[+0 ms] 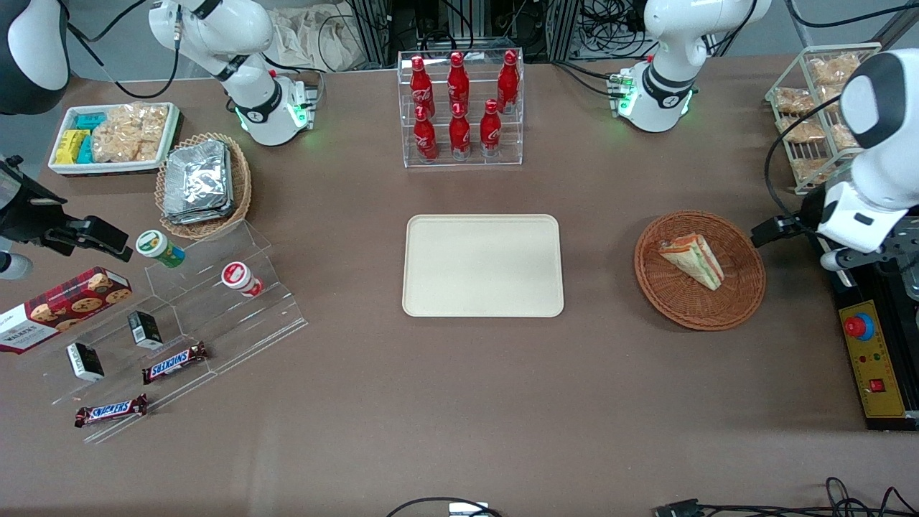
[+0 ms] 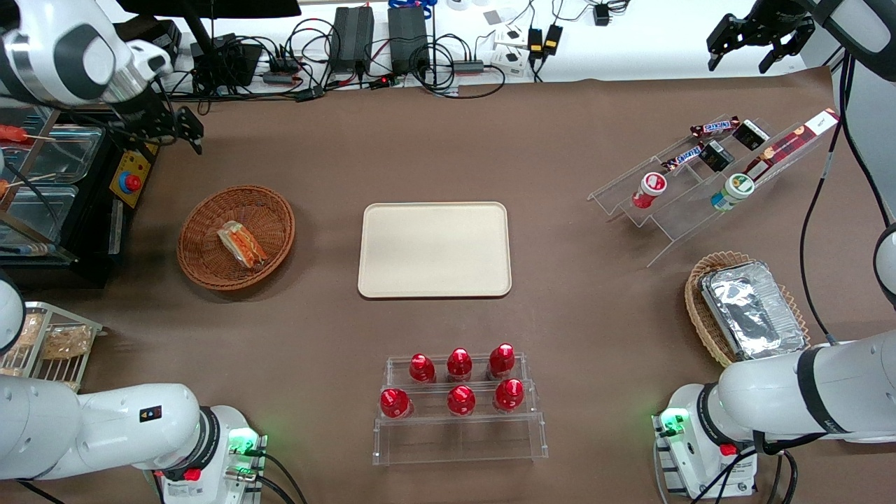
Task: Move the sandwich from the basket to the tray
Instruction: 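Move the left gripper over the wrapped sandwich in the wicker basket, then lower the open left gripper around the sandwich and close it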
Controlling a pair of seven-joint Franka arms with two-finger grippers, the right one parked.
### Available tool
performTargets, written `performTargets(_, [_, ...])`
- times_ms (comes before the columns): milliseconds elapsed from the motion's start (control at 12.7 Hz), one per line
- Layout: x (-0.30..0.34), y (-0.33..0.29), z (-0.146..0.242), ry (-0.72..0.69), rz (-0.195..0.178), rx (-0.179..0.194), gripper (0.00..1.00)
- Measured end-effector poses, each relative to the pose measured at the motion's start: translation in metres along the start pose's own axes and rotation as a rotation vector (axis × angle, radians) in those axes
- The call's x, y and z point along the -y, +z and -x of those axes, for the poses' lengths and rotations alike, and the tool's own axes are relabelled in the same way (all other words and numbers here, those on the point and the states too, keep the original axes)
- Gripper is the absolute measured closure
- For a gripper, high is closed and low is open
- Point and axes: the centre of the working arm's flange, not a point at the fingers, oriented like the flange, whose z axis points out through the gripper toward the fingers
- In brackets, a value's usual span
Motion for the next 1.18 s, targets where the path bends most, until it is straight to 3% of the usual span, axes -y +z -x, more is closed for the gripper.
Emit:
performTargets(553, [-0.015,0.087,0.035,-0.289,0.002,-0.041,0.00])
performTargets(789, [-0.014,0.125,0.051,-0.325,0.024,-0.079,0.00])
performTargets(1184, [-0.010,0.160,0.063,-0.332,0.048,-0.111,0.00])
